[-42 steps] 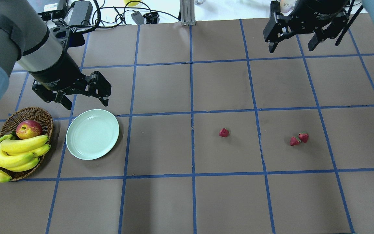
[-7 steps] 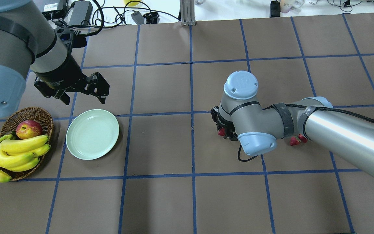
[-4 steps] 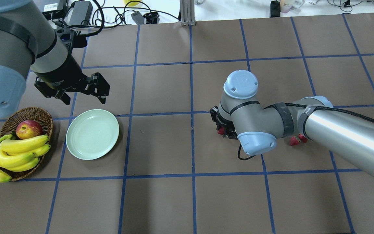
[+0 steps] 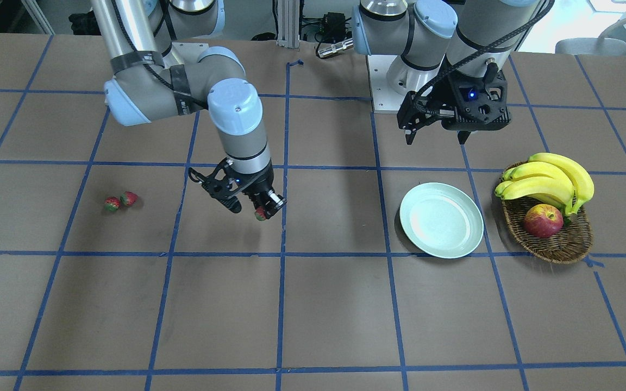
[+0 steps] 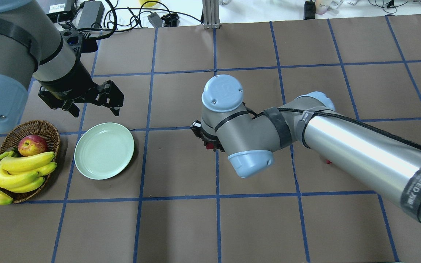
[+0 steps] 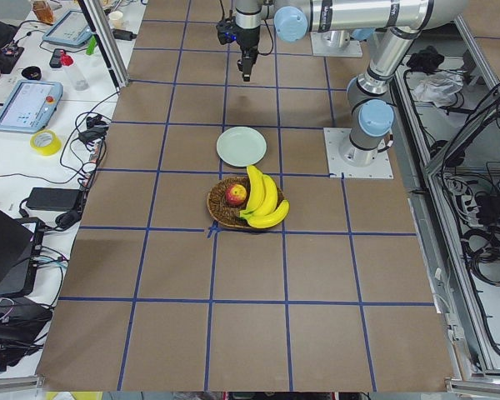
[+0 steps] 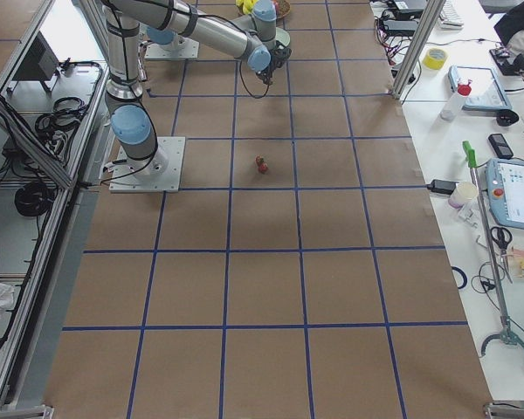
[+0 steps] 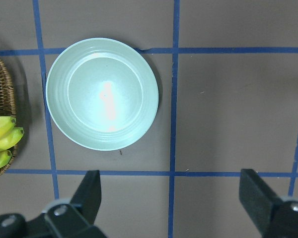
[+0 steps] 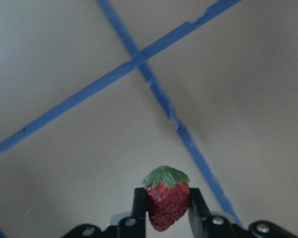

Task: Collect all strawberries into plate
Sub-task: 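Carry the strawberry toward the plate and release it on the table, then move the right gripper to the strawberry pair and grasp one, then carry the strawberry beside the first one and open the right gripper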

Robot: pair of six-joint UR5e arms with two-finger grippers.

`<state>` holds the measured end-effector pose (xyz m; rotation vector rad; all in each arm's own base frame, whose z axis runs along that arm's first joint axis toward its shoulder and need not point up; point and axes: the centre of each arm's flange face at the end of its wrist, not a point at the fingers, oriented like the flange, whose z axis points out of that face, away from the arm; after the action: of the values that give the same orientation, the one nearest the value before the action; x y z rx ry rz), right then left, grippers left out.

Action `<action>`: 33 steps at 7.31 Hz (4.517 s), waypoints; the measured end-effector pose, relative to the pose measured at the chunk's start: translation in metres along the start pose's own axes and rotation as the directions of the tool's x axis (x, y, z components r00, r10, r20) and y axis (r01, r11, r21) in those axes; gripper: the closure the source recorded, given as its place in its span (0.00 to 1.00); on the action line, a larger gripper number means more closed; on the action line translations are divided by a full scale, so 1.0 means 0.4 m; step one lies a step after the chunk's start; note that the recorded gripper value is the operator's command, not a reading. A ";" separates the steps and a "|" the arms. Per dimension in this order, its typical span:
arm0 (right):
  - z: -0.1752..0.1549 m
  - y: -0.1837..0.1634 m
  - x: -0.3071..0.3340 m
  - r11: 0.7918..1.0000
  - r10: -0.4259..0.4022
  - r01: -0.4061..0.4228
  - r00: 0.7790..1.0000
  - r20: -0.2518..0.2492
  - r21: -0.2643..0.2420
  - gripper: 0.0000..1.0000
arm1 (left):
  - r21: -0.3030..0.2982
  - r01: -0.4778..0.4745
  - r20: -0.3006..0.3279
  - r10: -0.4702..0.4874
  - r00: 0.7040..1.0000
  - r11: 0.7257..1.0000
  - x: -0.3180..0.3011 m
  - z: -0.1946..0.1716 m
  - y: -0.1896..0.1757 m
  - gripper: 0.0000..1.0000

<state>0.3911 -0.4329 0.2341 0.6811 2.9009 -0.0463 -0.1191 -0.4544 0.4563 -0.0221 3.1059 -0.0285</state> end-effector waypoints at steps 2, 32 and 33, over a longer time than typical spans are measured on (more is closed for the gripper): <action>0.097 0.079 -0.055 0.985 -0.172 0.173 0.985 0.028 -0.022 0.93 | 0.004 0.006 -0.001 -0.006 1.000 1.000 0.000 -0.005 0.005 0.00; -0.076 -0.506 0.764 0.932 0.349 -0.363 0.893 -0.284 0.003 0.98 | -0.008 -0.001 0.016 0.001 1.000 1.000 -0.004 -0.003 0.016 0.00; -0.142 -0.512 0.660 0.963 0.247 -0.268 0.925 -0.288 -0.034 0.97 | -0.009 -0.001 0.016 0.001 1.000 1.000 -0.004 -0.002 0.016 0.00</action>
<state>0.0584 -0.4965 0.2455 1.1348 3.0263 0.2053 -0.1177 -0.4479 0.4569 -0.0212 3.0896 -0.0144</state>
